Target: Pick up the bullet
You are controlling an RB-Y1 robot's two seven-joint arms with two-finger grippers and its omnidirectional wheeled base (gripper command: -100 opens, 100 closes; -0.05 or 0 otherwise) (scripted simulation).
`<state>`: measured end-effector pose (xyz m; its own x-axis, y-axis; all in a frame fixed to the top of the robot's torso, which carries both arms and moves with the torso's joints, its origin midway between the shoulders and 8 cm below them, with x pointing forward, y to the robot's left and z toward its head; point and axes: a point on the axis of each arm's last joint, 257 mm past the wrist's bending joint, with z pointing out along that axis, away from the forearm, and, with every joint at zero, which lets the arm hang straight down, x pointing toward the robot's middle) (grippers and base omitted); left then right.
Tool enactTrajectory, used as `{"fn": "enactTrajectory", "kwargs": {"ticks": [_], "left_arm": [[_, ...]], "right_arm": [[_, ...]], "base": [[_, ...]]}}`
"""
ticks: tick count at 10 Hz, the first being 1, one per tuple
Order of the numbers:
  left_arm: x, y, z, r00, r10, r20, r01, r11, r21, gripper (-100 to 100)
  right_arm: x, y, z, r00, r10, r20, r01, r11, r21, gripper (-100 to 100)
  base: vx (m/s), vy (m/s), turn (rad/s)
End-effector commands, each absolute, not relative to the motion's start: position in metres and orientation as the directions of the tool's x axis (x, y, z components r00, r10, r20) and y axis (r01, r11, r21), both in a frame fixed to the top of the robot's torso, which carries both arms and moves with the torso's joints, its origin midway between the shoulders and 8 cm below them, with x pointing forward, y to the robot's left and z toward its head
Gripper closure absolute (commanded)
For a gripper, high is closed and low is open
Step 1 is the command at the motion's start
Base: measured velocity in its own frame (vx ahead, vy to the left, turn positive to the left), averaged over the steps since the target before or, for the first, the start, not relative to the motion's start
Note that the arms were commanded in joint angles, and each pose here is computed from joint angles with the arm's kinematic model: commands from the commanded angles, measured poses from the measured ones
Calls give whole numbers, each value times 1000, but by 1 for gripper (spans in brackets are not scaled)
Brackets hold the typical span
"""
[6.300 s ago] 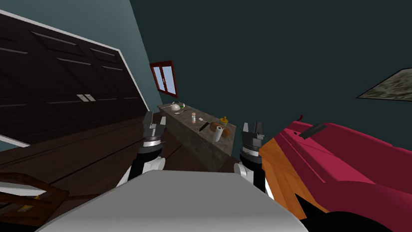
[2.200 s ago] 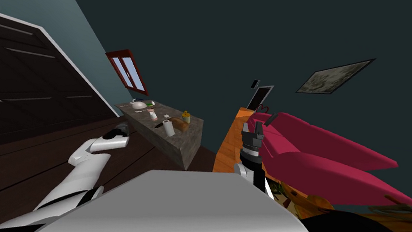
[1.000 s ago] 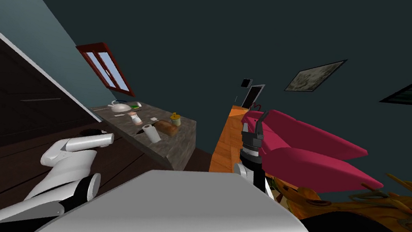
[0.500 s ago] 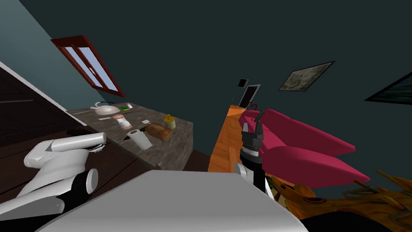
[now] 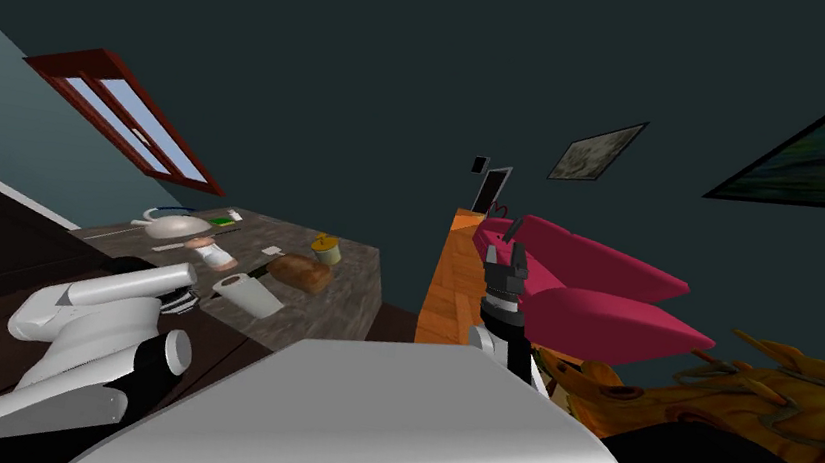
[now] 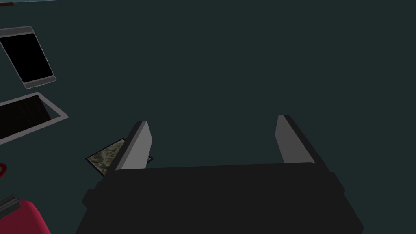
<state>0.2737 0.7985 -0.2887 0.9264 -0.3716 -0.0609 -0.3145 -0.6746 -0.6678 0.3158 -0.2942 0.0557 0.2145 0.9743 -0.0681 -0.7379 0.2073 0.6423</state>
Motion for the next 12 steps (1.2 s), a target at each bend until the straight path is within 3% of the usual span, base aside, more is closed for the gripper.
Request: {"fn": "enactTrajectory", "kwargs": {"ticks": [1,11,12], "left_arm": [[259,799,-294,944,-329,-36,-279,-731,-623,-100],[215,773,-316,978,-203,39,-170,-898,-405,-100],[218,776,-314,977,-209,35,-175,-890,-421,-100]], "right_arm": [[316,-294,56,215,974,-68,-738,207,642,0],[316,-294,56,215,974,-68,-738,207,642,0],[316,-294,56,215,974,-68,-738,207,642,0]], "base": [[140,-17,-210],[87,20,-90],[16,18,-18]]}}
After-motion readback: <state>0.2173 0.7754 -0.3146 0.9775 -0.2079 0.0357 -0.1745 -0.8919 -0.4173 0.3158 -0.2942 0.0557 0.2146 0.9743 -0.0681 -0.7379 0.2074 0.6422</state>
